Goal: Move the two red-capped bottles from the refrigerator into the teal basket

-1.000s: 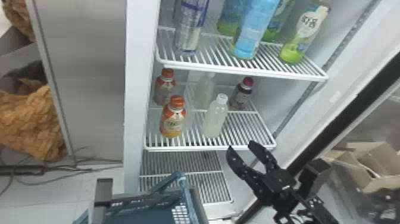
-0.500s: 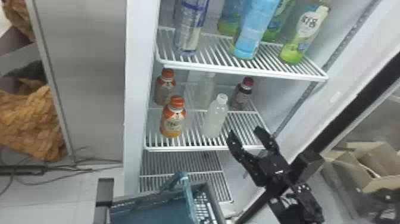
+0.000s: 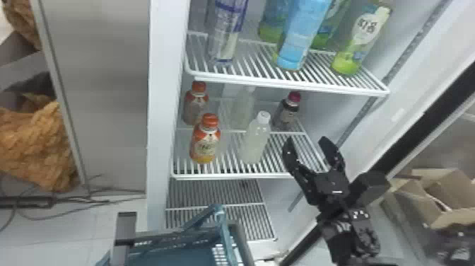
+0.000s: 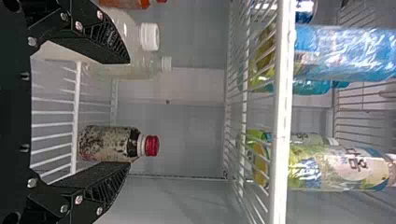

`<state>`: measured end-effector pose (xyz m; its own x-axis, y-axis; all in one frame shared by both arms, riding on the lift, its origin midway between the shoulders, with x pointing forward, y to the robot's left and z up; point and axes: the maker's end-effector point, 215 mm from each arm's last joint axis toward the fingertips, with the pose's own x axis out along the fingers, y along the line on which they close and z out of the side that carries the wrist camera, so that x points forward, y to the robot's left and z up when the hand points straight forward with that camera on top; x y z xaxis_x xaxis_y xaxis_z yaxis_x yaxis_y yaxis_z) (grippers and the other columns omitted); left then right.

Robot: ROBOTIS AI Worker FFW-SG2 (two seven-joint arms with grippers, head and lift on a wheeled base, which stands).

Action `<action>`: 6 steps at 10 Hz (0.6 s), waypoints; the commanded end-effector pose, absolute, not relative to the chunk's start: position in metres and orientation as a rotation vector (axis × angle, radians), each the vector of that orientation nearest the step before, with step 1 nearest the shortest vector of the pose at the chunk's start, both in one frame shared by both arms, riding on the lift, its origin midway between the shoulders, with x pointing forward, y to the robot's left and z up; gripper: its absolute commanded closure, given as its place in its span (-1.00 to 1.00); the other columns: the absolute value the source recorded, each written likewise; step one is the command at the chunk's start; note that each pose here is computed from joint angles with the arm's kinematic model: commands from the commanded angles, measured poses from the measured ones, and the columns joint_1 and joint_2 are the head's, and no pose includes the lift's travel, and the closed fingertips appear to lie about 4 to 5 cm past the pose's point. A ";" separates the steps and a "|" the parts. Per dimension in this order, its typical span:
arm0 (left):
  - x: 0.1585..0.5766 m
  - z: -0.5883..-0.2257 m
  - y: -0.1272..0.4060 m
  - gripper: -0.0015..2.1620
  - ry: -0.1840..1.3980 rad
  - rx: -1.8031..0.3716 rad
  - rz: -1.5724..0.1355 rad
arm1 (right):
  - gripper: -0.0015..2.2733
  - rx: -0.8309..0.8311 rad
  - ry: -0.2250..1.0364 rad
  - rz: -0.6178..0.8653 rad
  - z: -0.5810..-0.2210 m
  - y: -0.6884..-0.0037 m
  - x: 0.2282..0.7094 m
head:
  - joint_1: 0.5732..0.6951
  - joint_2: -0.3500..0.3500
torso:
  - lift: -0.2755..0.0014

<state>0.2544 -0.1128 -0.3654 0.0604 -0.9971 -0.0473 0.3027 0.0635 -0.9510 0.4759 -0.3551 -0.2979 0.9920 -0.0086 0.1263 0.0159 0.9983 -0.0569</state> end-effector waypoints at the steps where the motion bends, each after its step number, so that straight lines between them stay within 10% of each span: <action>1: 0.254 -0.365 -0.113 0.05 0.970 -0.965 -1.264 | -0.77 -0.055 -0.124 -0.031 -0.304 -0.365 0.491 | 1.00 -1.00 | -0.66; 6: 0.255 -0.363 -0.114 0.05 0.969 -0.963 -1.268 | -0.79 -0.062 -0.086 -0.063 -0.328 -0.383 0.533 | 1.00 -1.00 | -0.66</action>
